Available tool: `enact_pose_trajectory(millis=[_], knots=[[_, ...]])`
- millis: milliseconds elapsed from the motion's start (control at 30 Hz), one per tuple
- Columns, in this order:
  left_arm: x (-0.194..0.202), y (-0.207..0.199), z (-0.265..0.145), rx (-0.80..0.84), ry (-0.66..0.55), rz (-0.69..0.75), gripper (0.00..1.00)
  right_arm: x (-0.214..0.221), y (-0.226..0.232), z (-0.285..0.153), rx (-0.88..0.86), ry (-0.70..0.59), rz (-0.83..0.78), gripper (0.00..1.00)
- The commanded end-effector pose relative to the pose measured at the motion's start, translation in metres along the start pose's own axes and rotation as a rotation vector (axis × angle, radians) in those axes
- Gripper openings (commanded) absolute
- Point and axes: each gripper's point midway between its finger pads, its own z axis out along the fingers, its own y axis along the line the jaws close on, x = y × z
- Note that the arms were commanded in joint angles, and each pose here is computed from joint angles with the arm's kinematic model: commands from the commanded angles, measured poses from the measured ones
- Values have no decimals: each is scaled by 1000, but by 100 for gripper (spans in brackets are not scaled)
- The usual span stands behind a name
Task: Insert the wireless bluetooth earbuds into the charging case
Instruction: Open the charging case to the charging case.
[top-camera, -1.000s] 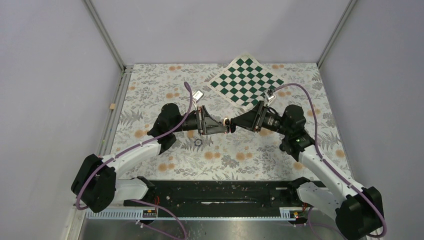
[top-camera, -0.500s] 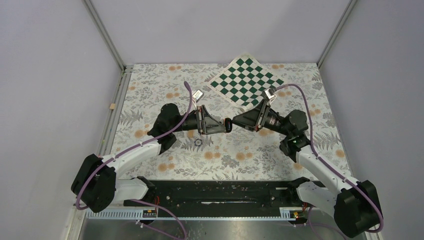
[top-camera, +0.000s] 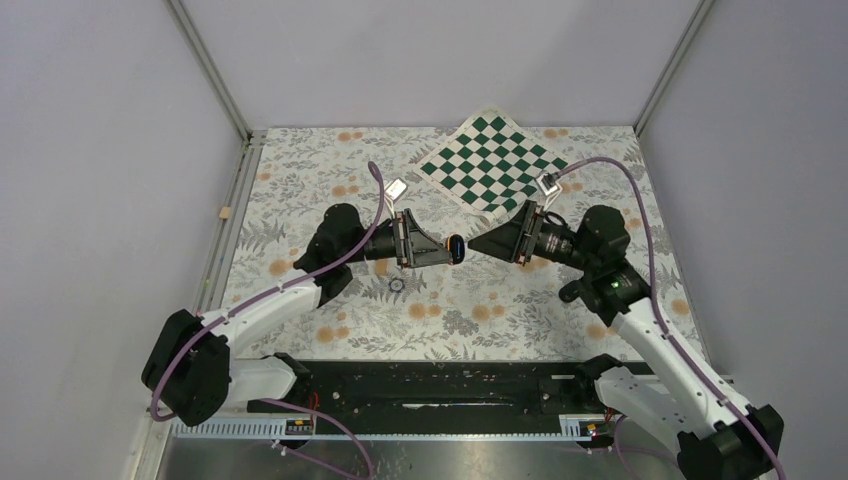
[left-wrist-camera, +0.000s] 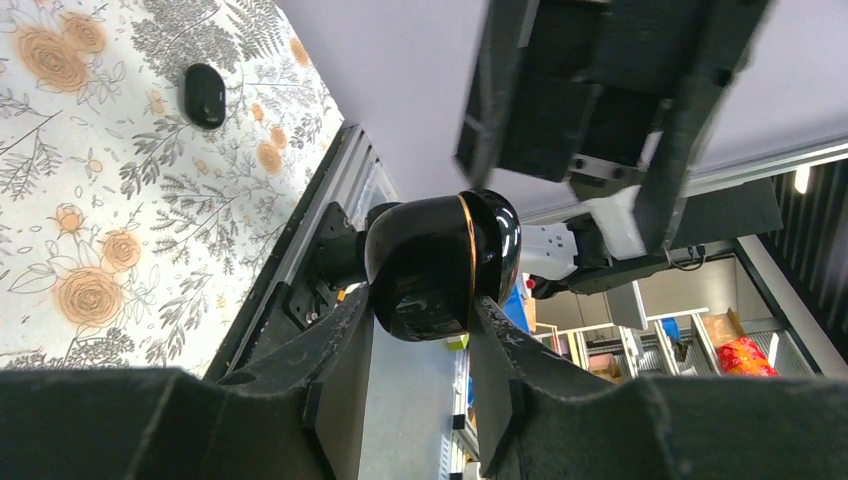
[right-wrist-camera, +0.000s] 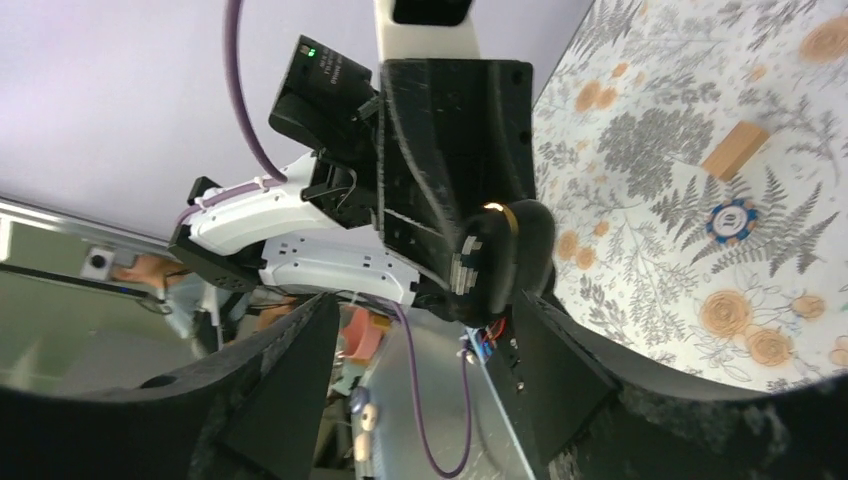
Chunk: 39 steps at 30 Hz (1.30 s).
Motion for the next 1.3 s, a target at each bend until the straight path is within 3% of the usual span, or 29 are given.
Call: enact_pose_trajectory(millis=[0,400,800,967,1267], knots=[[-18,-23,-2,23,-55,109,0,9,-8,-11,169,52,-154,73],[-19,-23,-5,-11,-71,133,0,17,-16,6,356,128,-250,73],[-19,-24,-6,-13,-70,140,0,14,-13,21,373,126,-270,72],[-19,-28,-7,-7,-72,147,0,11,-31,13,478,111,-271,66],[-20,-28,-8,-15,-73,152,0,-1,-37,-17,590,17,-331,66]])
